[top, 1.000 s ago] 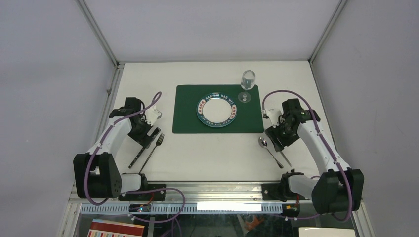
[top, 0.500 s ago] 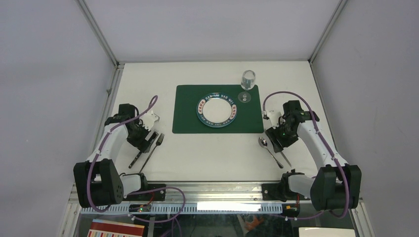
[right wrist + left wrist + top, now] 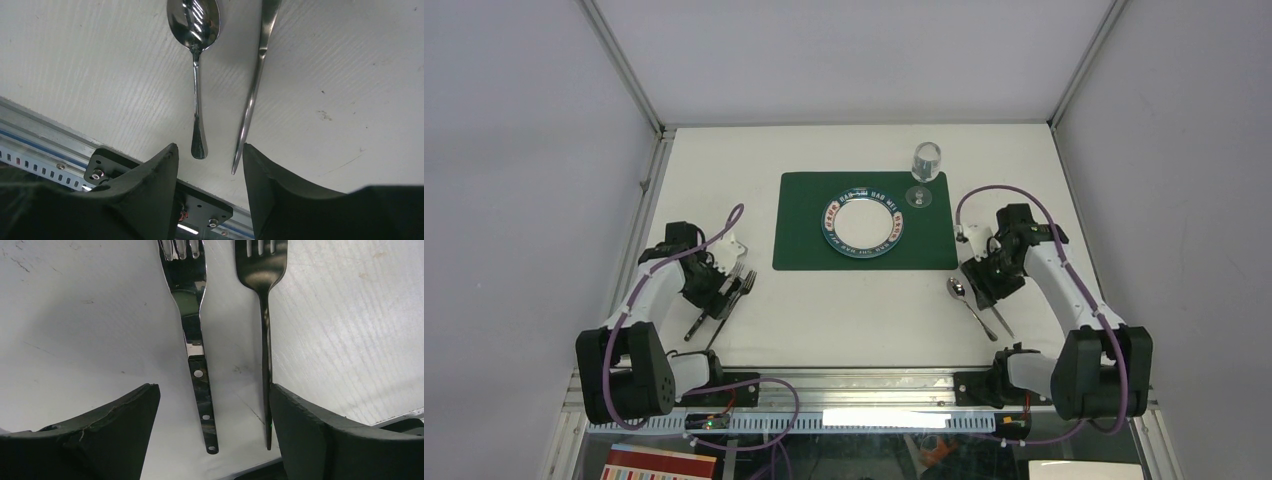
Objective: Set the dinner table for one person
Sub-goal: Pick up the knife at the center of the board.
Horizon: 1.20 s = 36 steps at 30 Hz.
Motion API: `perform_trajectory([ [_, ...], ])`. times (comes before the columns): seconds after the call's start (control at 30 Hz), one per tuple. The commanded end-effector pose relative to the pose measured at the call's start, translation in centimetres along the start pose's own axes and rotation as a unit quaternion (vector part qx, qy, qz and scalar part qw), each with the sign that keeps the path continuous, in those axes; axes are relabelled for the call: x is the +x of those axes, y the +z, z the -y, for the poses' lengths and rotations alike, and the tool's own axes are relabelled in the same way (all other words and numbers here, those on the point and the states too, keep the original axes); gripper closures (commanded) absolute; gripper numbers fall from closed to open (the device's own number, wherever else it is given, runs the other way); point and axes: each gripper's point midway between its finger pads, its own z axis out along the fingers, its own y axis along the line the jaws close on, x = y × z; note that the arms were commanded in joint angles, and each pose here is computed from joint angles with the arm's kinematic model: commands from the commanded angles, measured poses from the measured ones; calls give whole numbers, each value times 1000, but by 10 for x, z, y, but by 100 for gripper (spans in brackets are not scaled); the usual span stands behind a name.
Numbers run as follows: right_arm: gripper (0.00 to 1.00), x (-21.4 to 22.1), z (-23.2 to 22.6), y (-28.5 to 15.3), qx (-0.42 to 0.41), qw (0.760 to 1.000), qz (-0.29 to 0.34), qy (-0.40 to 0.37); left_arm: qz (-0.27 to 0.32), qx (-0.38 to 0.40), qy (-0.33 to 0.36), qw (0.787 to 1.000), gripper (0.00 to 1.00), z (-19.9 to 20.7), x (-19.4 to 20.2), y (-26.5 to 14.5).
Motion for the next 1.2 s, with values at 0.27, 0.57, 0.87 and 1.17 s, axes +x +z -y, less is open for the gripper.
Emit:
perform_trajectory([
  [0.27, 48, -1, 14, 22, -1, 1000, -10, -6, 27, -11, 11, 1000, 18, -8, -5, 3],
  [0.57, 51, -2, 29, 40, 4, 1000, -17, -2, 17, 1, 8, 1000, 20, -8, 0, 12],
  [0.87, 64, 11, 28, 52, -8, 999, -43, -2, 2, 11, 5, 1000, 34, -7, 7, 19],
  [1.17, 65, 20, 30, 58, -2, 999, -54, -4, -2, 13, 0, 1000, 35, -6, 9, 20],
])
